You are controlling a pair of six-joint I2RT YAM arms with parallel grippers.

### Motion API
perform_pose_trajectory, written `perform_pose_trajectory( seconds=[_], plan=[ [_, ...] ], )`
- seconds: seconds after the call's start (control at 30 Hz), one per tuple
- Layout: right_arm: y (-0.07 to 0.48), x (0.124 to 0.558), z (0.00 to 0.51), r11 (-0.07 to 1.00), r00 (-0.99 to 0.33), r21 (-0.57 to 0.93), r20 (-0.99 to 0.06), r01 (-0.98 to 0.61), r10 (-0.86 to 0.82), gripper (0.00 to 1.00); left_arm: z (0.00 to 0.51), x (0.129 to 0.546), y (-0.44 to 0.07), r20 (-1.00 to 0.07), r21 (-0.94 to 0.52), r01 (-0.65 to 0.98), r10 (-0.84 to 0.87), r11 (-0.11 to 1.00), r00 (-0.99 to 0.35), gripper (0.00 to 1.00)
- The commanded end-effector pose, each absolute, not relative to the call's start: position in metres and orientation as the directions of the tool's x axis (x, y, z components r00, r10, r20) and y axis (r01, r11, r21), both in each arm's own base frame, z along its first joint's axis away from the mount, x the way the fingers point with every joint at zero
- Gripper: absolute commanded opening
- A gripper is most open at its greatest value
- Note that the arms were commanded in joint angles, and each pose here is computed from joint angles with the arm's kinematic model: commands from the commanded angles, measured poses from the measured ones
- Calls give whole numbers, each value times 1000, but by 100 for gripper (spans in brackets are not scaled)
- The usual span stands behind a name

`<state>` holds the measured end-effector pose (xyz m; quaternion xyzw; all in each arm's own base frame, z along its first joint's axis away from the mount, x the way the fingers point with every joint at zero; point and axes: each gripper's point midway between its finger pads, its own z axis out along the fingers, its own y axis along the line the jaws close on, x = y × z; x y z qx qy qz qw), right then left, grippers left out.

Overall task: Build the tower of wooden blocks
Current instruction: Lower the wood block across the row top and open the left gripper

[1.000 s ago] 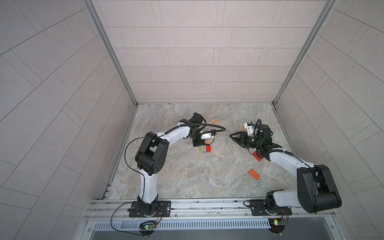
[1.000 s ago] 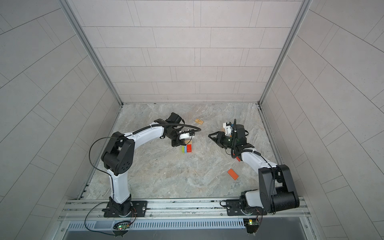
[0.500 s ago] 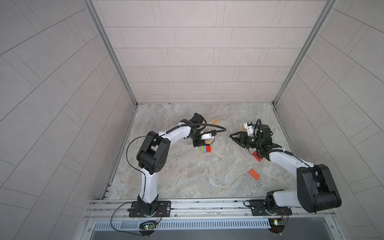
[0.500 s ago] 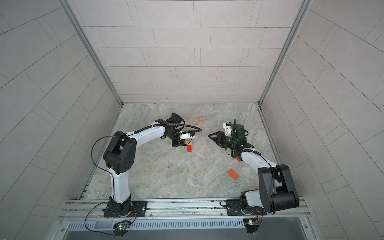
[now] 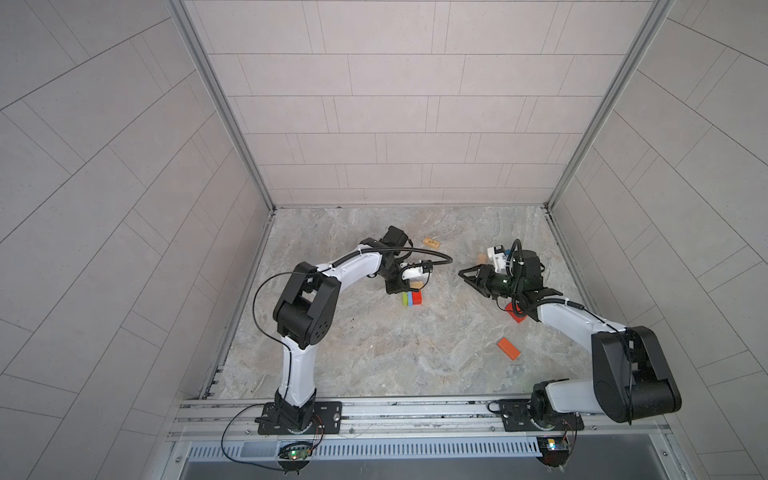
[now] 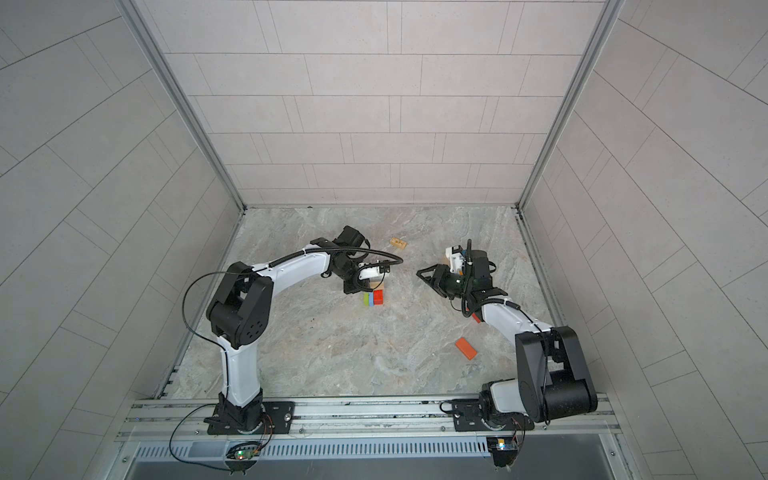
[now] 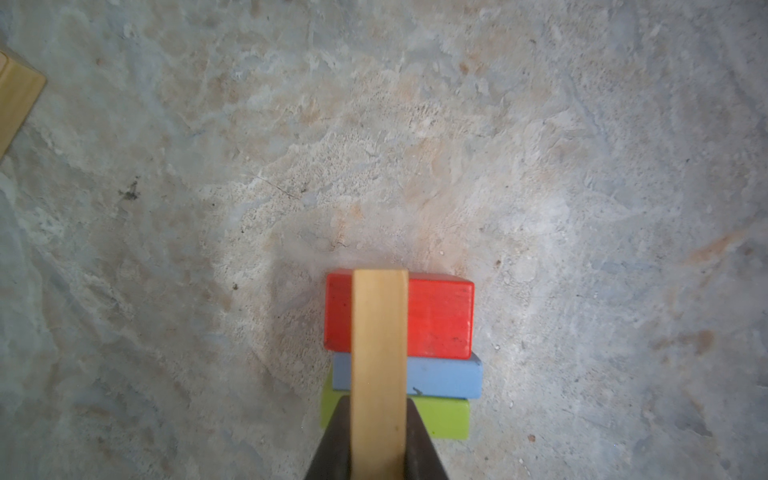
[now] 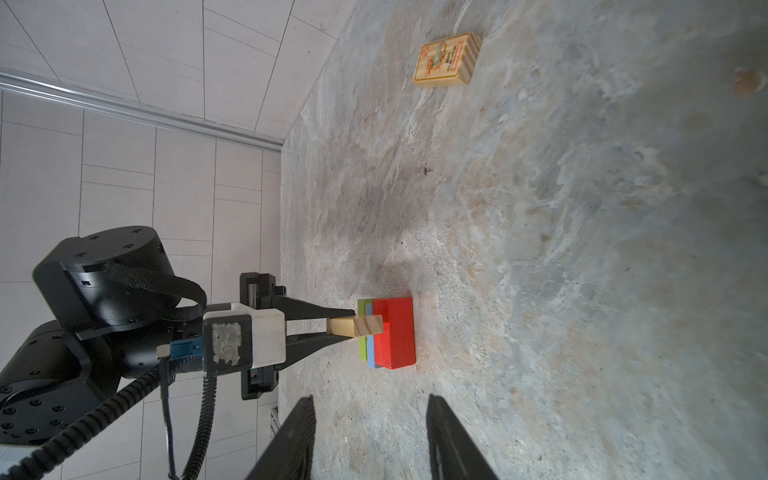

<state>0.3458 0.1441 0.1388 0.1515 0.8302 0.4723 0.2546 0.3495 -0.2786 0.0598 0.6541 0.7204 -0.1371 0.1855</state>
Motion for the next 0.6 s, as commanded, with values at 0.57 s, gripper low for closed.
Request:
perform_pose_trajectory(
  seconds=[0.57],
  plan=[
    [143,348,136,510,-820,860,-288,5,494,43,60,352,-274,-442,55,993,894,105,-70,22]
  ],
)
